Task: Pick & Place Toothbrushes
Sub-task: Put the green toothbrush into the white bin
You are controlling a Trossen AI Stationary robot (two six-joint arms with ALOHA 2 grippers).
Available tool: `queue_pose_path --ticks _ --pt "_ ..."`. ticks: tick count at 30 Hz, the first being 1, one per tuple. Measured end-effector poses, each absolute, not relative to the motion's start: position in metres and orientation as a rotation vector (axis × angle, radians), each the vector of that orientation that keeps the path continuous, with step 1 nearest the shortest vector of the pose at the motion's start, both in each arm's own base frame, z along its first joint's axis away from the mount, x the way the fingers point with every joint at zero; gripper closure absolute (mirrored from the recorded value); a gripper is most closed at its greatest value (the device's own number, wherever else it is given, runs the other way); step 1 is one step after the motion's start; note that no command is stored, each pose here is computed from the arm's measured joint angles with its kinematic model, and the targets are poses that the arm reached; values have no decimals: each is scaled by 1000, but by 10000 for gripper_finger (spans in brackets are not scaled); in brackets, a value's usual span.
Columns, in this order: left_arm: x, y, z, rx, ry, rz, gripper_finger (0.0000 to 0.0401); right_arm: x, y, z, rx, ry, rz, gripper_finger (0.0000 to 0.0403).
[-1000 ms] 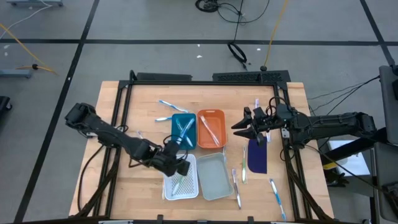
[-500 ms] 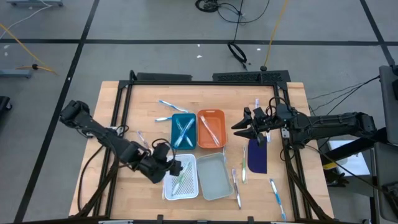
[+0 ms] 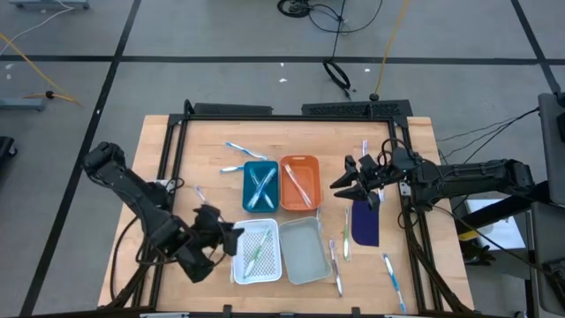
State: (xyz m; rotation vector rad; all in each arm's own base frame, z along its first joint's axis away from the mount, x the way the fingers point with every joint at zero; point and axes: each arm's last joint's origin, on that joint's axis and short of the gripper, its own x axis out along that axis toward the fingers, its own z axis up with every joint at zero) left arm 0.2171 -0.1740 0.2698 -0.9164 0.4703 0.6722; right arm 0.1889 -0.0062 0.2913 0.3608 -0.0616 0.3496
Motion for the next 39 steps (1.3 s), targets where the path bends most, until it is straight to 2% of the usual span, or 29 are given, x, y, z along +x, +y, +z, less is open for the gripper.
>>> queue_pose_path --ticks 8,15,22,33,39 --pt "195 -153 298 -740 445 621 194 189 2 293 342 -81 389 275" --pt "181 -127 319 -650 441 546 194 189 17 297 329 -129 337 275" --pt "168 -107 305 -636 419 443 194 188 31 295 330 -121 249 275" --pt "135 -70 291 -550 362 385 194 190 53 323 302 205 42 275" --pt "124 -56 288 -531 308 310 194 196 62 318 376 422 -4 275"
